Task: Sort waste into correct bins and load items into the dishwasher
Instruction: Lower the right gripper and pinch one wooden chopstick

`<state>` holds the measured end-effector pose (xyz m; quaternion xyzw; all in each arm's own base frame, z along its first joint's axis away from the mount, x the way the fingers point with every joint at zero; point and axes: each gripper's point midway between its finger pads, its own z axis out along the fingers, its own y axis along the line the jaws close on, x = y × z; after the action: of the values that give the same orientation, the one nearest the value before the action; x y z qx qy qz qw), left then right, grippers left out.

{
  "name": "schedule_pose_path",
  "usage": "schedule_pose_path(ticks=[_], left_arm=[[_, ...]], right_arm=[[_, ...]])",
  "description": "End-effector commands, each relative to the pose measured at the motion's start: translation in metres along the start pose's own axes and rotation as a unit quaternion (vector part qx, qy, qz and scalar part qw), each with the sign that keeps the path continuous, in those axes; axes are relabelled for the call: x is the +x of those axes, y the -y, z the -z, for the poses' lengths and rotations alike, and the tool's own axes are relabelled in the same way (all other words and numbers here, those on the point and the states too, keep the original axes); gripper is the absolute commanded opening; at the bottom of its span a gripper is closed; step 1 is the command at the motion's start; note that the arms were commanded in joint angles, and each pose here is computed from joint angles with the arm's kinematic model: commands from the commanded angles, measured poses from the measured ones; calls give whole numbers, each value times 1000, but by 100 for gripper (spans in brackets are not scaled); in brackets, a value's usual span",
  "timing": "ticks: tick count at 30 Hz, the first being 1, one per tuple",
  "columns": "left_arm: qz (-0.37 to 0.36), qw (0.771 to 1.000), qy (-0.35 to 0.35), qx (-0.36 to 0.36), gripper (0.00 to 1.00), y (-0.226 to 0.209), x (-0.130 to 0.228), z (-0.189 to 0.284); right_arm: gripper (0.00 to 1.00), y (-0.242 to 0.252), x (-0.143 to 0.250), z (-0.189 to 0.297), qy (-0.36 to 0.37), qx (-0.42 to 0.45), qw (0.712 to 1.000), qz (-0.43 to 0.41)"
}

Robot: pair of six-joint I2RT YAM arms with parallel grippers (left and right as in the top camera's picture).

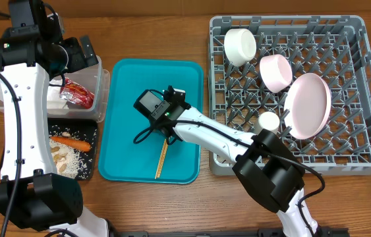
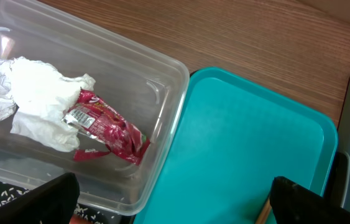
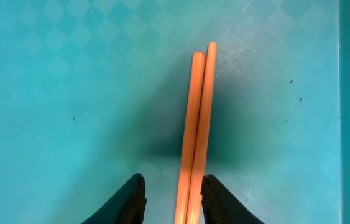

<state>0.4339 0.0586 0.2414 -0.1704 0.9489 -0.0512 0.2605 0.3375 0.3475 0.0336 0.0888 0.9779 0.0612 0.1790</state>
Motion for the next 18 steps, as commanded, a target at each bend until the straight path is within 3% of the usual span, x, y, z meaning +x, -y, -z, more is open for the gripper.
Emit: schedule_pose_path(ticks=[1, 18], left_arm=[[1, 1000, 22, 2, 100, 3, -8, 14], [1, 1000, 22, 2, 100, 3, -8, 14]], right_arm=[[33, -7, -7, 4, 13, -6, 1000, 5], [34, -7, -1, -1, 5, -12, 1000, 3]])
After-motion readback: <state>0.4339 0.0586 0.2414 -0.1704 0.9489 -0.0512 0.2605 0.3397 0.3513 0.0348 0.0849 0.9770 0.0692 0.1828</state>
